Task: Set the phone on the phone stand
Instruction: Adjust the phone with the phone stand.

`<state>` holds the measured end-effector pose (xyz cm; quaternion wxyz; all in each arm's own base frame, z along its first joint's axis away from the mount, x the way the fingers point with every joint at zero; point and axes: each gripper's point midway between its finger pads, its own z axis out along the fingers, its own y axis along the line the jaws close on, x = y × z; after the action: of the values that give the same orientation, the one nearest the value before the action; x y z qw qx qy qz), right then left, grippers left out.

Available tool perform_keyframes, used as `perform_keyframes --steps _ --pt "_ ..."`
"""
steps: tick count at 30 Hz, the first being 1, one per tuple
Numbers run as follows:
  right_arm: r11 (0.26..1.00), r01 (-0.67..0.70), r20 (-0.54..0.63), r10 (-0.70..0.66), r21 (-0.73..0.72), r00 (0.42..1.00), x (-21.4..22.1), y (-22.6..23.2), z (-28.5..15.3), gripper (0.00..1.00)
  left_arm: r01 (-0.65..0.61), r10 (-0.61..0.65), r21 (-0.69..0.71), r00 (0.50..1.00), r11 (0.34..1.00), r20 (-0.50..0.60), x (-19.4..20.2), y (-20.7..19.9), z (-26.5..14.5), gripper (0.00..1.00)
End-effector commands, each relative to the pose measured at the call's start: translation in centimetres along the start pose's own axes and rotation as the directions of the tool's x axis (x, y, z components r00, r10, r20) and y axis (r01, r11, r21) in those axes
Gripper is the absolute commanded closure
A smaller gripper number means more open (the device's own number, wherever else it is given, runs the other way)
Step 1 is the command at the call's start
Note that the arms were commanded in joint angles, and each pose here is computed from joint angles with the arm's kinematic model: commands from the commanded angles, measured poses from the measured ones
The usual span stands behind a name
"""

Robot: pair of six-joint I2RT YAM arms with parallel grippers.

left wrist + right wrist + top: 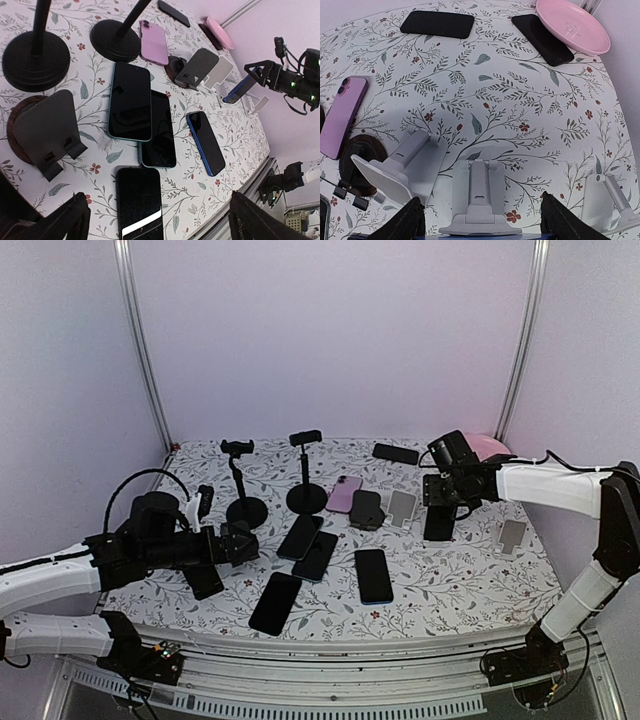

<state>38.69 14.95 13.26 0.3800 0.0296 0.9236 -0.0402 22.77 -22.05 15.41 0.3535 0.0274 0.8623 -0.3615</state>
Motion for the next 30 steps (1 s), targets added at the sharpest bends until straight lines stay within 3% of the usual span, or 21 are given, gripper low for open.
perform_keyframes --steps 1,11,18,30 --pt "1.0 -0.004 -0.067 0.004 -0.002 0.998 1.8 0.6 1.3 0.25 -0.007 0.006 0.018 0.999 1.0 0.033 -1.2 -0.6 -0.3 0.03" --pt "1.0 -0.012 -0.081 0.013 0.013 0.997 2.7 0.0 1.4 0.2 -0.004 0.003 0.016 0.999 1.0 0.035 -1.0 -0.4 -0.4 0.03" --pt "0.999 -0.025 -0.034 0.025 -0.023 0.999 0.9 0.2 -0.3 0.01 -0.001 0.001 0.024 0.999 1.0 0.034 -1.0 -0.6 -0.3 0.03" --pt "0.997 -0.056 0.025 0.057 -0.048 0.998 -1.2 -0.8 -3.7 0.01 0.007 -0.008 0.033 0.999 0.999 0.031 -0.8 -0.5 -0.2 0.03"
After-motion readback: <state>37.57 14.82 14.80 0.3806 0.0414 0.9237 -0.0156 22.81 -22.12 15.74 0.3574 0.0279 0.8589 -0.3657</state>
